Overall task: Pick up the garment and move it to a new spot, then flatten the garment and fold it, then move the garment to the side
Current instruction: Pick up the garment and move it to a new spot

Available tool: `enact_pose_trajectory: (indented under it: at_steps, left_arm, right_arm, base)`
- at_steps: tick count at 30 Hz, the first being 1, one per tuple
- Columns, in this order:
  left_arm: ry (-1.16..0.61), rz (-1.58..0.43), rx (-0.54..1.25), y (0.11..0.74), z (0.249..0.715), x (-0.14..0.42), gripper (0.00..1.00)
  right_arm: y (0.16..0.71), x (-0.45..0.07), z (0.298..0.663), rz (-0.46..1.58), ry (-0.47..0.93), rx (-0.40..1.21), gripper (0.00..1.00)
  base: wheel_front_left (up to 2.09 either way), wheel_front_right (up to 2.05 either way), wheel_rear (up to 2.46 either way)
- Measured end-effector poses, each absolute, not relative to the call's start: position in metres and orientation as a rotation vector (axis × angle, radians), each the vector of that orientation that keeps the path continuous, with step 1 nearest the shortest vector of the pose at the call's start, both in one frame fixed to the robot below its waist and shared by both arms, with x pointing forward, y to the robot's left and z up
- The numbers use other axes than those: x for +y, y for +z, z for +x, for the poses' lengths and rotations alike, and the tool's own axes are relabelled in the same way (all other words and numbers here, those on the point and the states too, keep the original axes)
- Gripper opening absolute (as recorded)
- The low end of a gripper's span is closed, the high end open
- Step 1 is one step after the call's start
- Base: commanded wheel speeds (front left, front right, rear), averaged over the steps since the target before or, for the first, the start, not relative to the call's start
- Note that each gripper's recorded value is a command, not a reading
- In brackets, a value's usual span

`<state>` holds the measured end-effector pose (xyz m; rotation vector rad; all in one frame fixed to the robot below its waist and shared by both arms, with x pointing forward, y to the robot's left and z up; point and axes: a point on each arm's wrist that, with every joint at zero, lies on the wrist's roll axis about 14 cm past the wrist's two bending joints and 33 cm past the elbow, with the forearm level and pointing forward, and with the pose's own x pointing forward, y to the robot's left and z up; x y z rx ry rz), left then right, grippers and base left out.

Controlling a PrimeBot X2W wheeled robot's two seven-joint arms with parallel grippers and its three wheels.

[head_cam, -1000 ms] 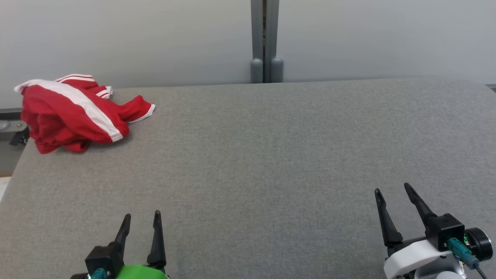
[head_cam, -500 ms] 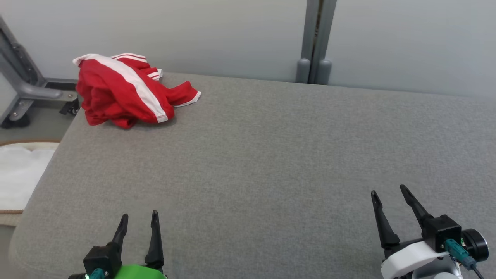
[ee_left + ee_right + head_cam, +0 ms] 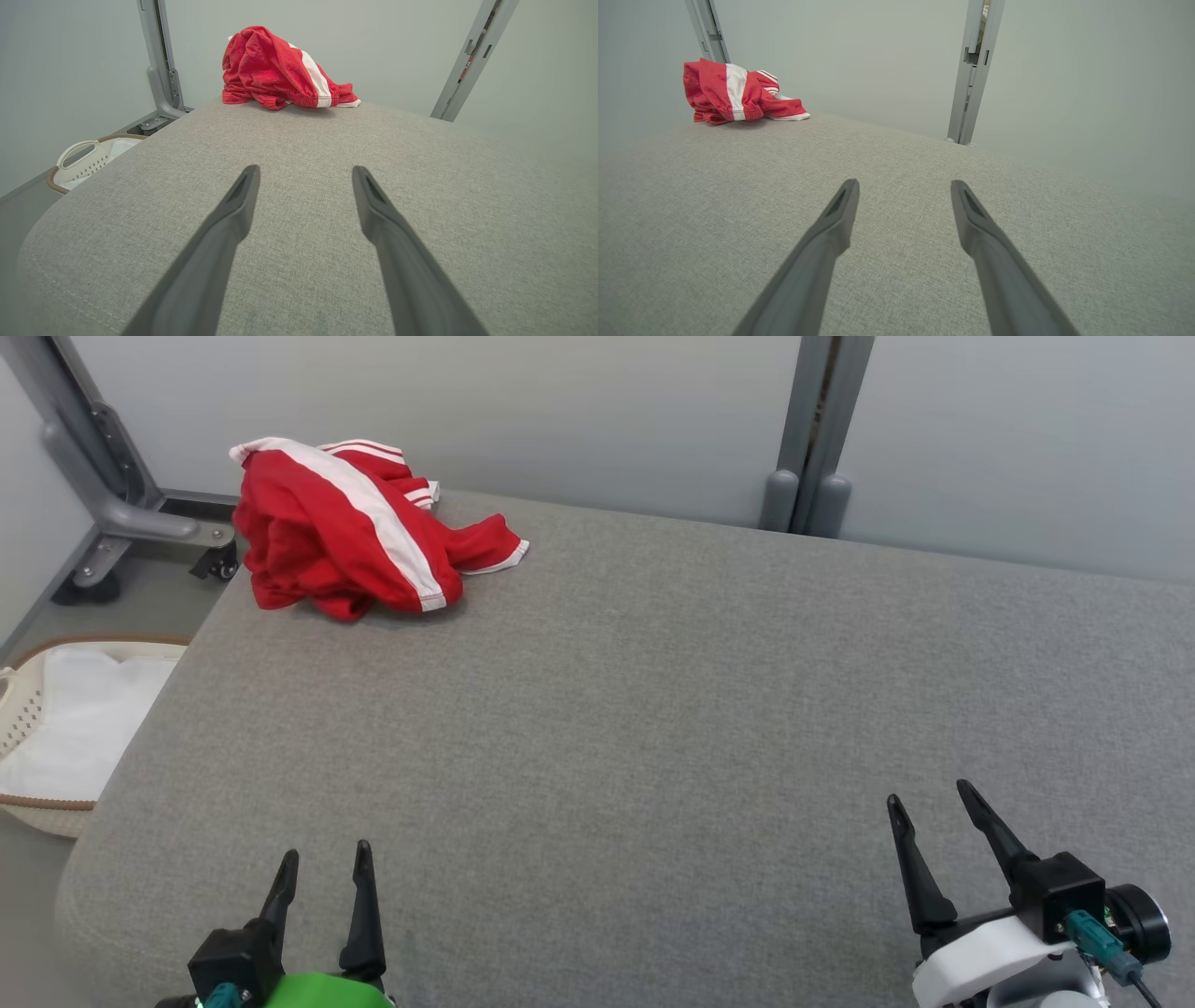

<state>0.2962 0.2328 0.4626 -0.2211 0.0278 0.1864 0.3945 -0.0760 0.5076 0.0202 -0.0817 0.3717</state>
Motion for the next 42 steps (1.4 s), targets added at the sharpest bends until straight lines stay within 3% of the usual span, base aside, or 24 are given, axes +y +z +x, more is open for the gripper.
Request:
enact_pose_trajectory:
  at_steps: [5,15,20,28,42]
  left_arm:
    - [0.193,-0.215,0.001,0.472,0.306,0.238,1.0]
    - [0.138,-0.073,-0.346,0.603,0.385,0.282,1.0]
    - [0.126,0.027,-0.393,0.656,0.428,0.31,1.0]
    - [0.148,-0.055,-0.231,0.645,0.496,0.338,1.0]
    - [0.128,-0.192,0.339,0.46,0.552,0.319,1.0]
  right_arm:
    - [0.504,-0.082,0.397,0.018,0.354,-0.073,1.0]
    - [0.506,-0.088,0.418,0.007,0.331,-0.094,1.0]
    - [0.504,-0.09,0.428,-0.011,0.325,-0.098,1.0]
    - [0.493,-0.103,0.448,-0.045,0.288,-0.087,1.0]
    - [0.452,-0.127,0.47,-0.076,0.233,-0.012,1.0]
  base:
    - [0.0,0.0,0.0]
    - [0.0,0.0,0.0]
    - [0.0,0.0,0.0]
    - [0.0,0.0,0.0]
    - [0.0,0.0,0.0]
